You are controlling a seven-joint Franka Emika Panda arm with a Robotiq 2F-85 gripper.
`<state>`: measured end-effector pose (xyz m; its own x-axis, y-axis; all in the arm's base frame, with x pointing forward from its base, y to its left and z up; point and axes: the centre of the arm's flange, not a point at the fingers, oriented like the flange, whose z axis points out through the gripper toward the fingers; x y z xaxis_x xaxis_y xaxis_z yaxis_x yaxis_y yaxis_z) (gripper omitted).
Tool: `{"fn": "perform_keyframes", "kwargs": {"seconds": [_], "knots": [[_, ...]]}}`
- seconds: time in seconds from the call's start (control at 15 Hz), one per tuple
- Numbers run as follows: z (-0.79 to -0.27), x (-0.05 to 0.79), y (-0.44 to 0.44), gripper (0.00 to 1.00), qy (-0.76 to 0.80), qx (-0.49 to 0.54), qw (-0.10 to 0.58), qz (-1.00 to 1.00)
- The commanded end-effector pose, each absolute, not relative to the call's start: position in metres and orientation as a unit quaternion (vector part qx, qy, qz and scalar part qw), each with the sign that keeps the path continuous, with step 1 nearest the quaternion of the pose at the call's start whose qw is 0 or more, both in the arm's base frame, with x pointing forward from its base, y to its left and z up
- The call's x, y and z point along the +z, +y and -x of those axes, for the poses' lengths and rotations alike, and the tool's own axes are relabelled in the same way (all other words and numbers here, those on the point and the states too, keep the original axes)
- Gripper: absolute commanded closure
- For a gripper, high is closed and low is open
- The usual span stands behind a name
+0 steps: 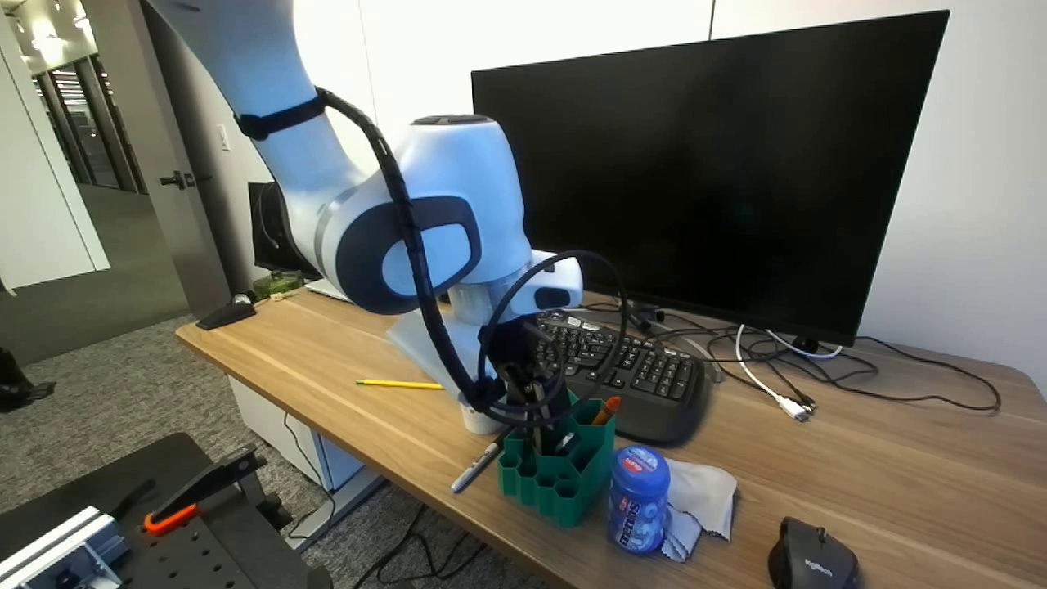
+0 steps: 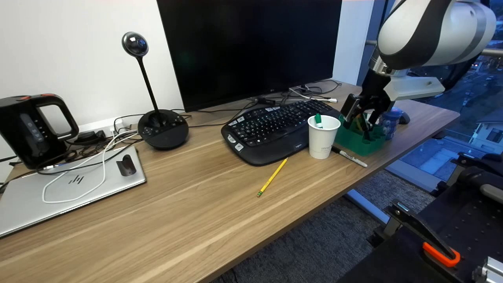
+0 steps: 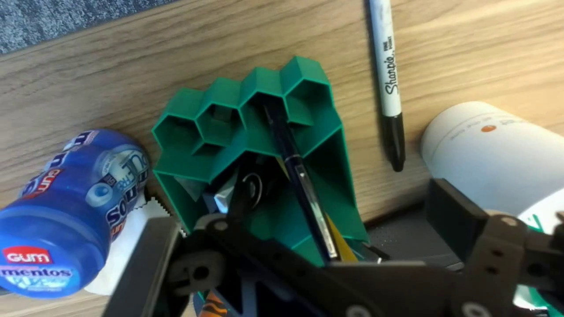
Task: Remove the pen from the container
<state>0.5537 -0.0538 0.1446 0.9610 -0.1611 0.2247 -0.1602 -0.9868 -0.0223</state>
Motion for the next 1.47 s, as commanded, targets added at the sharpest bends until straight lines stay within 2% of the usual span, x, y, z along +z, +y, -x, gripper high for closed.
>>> {"fn": "perform_keyframes", "kwargs": {"seconds": [0.0, 0.07, 0.13, 0.4, 0.73, 0.93, 1.4], "knots": [[-0.551, 0.148, -0.059, 0.07, 0.089, -0.117, -0.005, 0.989], [-0.550, 0.149, -0.061, 0.25, 0.092, -0.114, -0.006, 0.989], [-0.548, 0.148, -0.062, 0.34, 0.094, -0.109, -0.007, 0.990], [-0.545, 0.148, -0.065, 0.66, 0.097, -0.101, -0.009, 0.990], [-0.539, 0.152, -0.062, 1.00, 0.093, -0.102, -0.007, 0.990], [-0.535, 0.155, -0.062, 0.97, 0.096, -0.104, -0.007, 0.990], [-0.520, 0.189, -0.061, 0.97, 0.085, -0.123, -0.007, 0.989]]}}
